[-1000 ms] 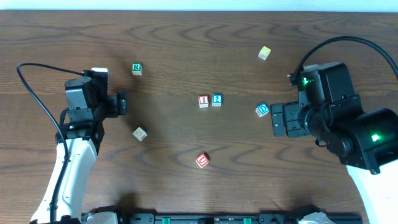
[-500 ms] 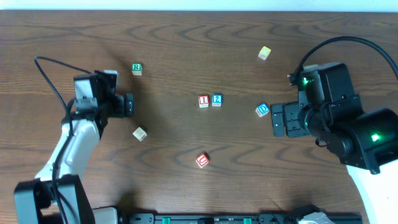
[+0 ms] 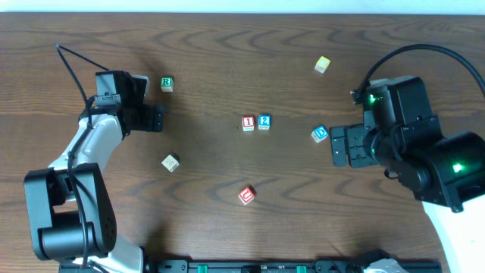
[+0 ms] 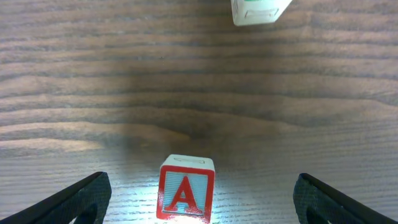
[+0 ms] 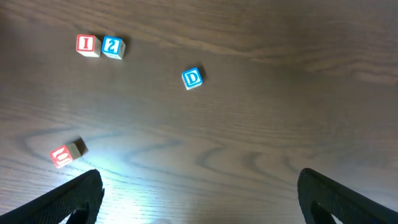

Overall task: Spell out Ai2
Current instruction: 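Reach the left gripper to the red A block, then close the left gripper on the red A block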

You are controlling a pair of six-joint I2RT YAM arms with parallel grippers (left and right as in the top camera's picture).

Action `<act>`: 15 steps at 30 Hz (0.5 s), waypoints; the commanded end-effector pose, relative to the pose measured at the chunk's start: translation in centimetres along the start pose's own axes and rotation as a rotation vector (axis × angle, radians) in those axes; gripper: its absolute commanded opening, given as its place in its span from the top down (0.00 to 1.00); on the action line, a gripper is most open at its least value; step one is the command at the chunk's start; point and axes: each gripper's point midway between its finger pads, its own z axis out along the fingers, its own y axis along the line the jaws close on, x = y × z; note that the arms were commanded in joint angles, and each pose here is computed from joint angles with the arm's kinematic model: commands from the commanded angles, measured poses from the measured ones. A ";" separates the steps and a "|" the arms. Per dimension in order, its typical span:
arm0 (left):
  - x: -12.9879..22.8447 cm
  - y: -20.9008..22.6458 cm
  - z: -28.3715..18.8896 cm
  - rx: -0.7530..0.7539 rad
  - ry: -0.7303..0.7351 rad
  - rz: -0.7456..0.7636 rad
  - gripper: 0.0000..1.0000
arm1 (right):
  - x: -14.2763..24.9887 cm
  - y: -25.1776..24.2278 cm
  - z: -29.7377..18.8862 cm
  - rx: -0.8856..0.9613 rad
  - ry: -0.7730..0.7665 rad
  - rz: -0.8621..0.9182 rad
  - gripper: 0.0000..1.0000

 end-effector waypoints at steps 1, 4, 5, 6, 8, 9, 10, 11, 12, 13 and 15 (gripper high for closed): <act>0.0 0.4 0.7 -0.005 0.016 0.029 0.05 | 0.0 -0.4 0.0 0.016 0.000 -0.010 0.01; 0.8 0.3 1.5 0.002 0.045 0.025 0.05 | 0.0 -0.4 0.0 0.016 -0.001 -0.010 0.01; 0.9 0.3 1.7 0.003 0.051 0.024 0.04 | 0.0 -0.4 0.0 0.016 -0.001 -0.010 0.01; 1.0 0.3 1.8 0.004 0.054 0.024 0.01 | 0.0 -0.4 0.0 0.016 0.000 -0.010 0.01; 1.1 0.4 1.9 -0.002 0.059 0.023 0.12 | 0.0 -0.4 0.0 0.016 -0.001 -0.010 0.01; 1.2 0.7 2.0 -0.015 0.063 0.024 0.17 | 0.0 -0.4 0.0 0.016 -0.001 -0.010 0.01; 1.3 0.9 2.0 -0.026 0.066 0.024 0.20 | 0.0 -0.4 0.0 0.016 0.000 -0.010 0.01; 1.3 1.0 2.0 -0.036 0.067 0.025 0.20 | 0.0 -0.4 0.0 0.016 -0.001 -0.010 0.01; 1.2 1.2 2.0 -0.048 0.067 0.026 0.23 | 0.0 -0.4 0.0 0.016 0.000 -0.010 0.01; 1.3 1.5 2.0 -0.060 0.069 0.030 0.22 | 0.0 -0.4 0.0 0.016 -0.001 -0.010 0.01; 1.3 1.7 1.9 -0.071 0.073 0.032 0.23 | 0.0 -0.4 0.0 0.016 -0.001 -0.010 0.01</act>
